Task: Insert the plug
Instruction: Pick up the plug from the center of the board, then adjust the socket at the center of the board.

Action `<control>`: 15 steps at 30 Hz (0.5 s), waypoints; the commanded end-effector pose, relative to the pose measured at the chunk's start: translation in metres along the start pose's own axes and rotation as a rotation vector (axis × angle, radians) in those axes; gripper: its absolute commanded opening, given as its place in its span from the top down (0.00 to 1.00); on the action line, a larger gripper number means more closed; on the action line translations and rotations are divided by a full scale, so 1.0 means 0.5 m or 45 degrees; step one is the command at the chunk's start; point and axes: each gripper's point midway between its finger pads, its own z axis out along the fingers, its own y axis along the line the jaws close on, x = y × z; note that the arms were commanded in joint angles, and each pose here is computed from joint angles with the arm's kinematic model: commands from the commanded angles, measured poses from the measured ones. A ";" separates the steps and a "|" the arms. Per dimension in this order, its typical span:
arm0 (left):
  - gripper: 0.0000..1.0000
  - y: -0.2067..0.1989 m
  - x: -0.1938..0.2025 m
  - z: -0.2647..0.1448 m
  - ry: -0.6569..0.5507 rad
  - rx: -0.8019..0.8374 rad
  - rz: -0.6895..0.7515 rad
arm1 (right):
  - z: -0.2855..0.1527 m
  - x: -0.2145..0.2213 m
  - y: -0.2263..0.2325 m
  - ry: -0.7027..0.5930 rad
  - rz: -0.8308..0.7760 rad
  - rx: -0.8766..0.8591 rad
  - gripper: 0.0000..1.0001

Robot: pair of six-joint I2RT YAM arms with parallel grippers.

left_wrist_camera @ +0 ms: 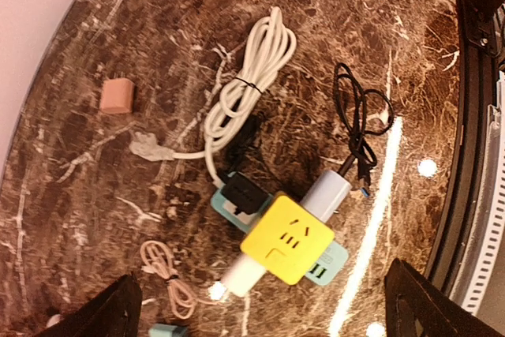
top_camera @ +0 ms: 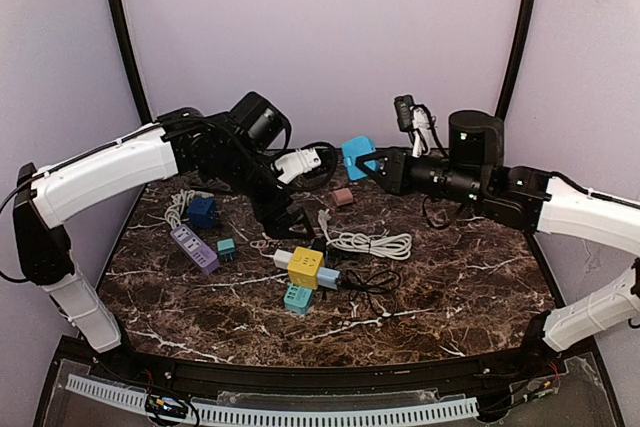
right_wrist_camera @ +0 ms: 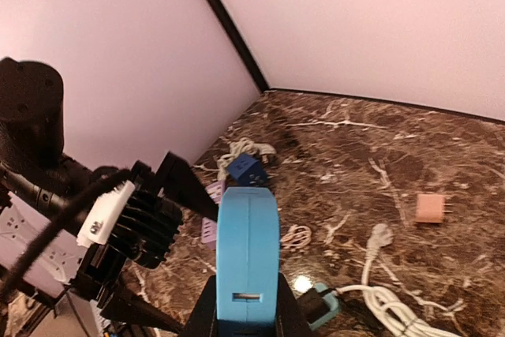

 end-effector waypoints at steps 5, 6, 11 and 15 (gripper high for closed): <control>0.01 -0.013 0.060 0.168 0.174 0.068 -0.421 | -0.090 0.084 -0.147 0.093 -0.067 0.432 1.00; 0.01 -0.013 0.066 0.178 0.188 0.061 -0.427 | -0.095 0.090 -0.151 0.094 -0.061 0.437 1.00; 0.04 -0.019 0.101 0.212 0.241 0.031 -0.491 | -0.114 0.106 -0.166 0.088 -0.049 0.466 1.00; 0.24 -0.024 0.119 0.227 0.274 0.031 -0.487 | -0.117 0.106 -0.167 0.085 -0.052 0.469 1.00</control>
